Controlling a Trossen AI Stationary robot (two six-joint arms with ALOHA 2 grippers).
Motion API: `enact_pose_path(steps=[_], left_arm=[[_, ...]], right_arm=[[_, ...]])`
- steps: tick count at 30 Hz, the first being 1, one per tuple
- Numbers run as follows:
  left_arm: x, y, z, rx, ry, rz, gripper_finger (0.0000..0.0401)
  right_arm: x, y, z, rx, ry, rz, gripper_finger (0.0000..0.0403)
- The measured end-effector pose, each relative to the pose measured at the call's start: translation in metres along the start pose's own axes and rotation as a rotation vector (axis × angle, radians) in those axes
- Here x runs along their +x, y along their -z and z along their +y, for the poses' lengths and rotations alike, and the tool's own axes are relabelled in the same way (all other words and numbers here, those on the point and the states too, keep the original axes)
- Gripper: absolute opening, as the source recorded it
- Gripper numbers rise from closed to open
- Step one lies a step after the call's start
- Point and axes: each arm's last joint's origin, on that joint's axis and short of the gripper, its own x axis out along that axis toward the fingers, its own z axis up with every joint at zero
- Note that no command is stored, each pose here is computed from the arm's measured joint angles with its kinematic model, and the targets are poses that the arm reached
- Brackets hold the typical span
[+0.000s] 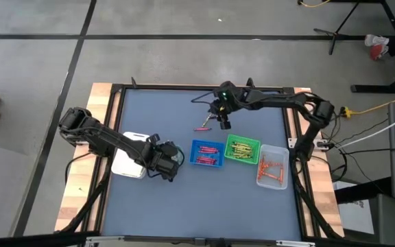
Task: Sort crayons
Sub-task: Put the yellow crayon into the white bin
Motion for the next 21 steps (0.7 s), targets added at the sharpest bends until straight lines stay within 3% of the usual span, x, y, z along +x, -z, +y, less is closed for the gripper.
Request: enact_pose_path(steps=[12,21], left_arm=[[0.003,-0.004,0.003,-0.021,-0.003,0.0,0.0085],[0.003,-0.006,0.002,-0.033,0.013,-0.017,0.0085]], right_arm=[[0.043,0.04,-0.01,0.079,-0.056,0.063,0.0154],[0.057,0.044,-0.012,0.093,-0.038,0.038,0.0154]])
